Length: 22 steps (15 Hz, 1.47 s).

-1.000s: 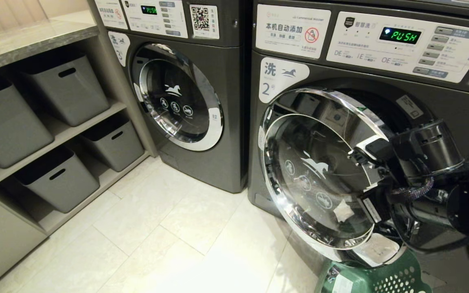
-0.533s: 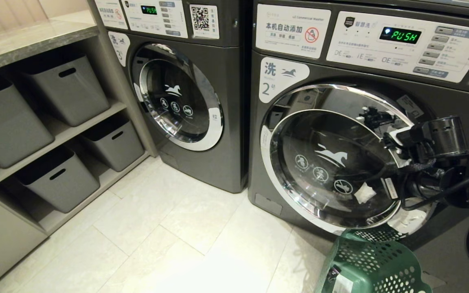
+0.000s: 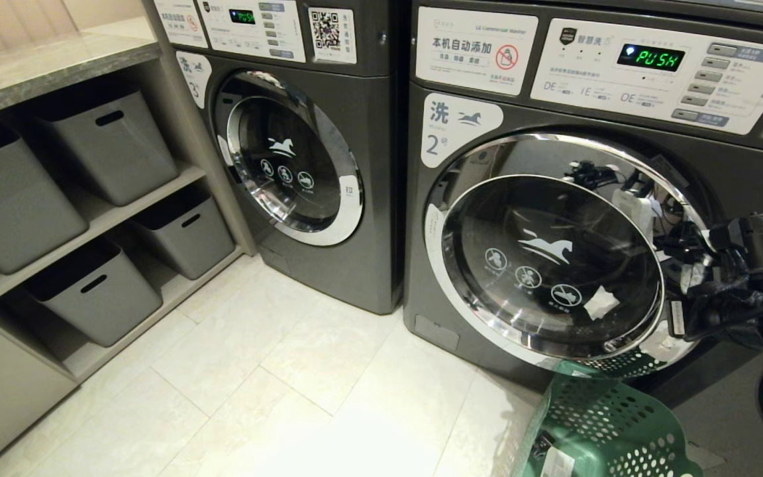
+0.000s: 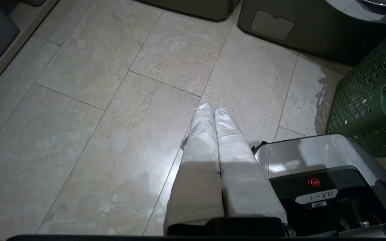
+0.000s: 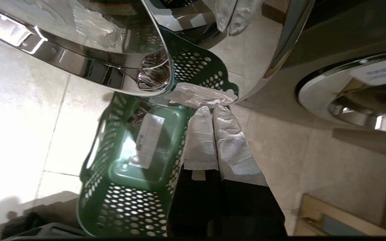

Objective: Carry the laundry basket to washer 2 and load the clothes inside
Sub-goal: Close the washing machine door with the left hand, then press the washing machine door tightly with the right hand

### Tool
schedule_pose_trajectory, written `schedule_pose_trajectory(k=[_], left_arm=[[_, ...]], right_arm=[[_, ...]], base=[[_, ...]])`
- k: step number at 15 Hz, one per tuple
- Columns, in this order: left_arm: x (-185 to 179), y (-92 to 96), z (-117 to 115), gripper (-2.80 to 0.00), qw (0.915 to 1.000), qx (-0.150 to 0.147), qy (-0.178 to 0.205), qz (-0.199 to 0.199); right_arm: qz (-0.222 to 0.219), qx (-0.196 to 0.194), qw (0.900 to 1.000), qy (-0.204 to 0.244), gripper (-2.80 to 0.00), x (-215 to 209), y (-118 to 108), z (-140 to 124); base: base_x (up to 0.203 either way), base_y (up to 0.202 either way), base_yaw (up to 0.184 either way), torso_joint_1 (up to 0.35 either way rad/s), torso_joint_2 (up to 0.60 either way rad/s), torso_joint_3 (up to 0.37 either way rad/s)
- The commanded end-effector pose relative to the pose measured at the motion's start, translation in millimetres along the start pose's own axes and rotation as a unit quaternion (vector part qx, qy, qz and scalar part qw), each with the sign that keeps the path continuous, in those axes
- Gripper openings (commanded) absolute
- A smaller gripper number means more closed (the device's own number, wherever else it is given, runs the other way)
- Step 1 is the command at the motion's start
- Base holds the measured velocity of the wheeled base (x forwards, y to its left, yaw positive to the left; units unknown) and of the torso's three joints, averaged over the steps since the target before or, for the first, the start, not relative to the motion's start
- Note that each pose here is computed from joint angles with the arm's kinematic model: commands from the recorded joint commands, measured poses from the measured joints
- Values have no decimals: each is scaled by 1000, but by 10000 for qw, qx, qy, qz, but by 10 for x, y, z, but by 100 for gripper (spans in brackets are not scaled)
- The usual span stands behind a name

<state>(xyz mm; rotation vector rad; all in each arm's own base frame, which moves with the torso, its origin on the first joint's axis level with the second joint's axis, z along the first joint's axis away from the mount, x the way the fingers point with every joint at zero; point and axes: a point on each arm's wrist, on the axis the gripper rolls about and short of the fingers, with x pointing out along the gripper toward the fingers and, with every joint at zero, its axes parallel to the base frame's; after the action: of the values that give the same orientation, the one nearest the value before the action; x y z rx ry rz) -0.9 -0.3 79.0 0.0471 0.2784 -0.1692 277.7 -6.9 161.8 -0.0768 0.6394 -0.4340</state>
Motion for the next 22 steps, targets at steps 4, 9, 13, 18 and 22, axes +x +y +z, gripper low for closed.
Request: schedule_pose_trajectory(k=[4, 9, 13, 18, 22], left_arm=[[2, 0, -4, -280, 10000, 6, 13, -5], [3, 0, -3, -280, 10000, -1, 21, -5], [2, 0, -4, -280, 10000, 1, 14, -4], [2, 0, -4, -280, 10000, -1, 14, 1], [2, 0, -4, -280, 10000, -2, 14, 1]], right_arm=[[-73, 523, 9985, -113, -280, 447, -174, -199], [-60, 530, 9978, -393, -280, 1001, -370, -264], [278, 570, 9974, -338, -280, 1314, -325, -296], [434, 815, 9938, -624, -280, 1613, -266, -160], [430, 909, 9913, -845, -280, 1776, -239, -28]], base=[[0, 0, 0, 0, 0, 0], [0, 0, 0, 0, 0, 0], [0, 0, 0, 0, 0, 0], [0, 0, 0, 0, 0, 0], [0, 0, 0, 0, 0, 0]])
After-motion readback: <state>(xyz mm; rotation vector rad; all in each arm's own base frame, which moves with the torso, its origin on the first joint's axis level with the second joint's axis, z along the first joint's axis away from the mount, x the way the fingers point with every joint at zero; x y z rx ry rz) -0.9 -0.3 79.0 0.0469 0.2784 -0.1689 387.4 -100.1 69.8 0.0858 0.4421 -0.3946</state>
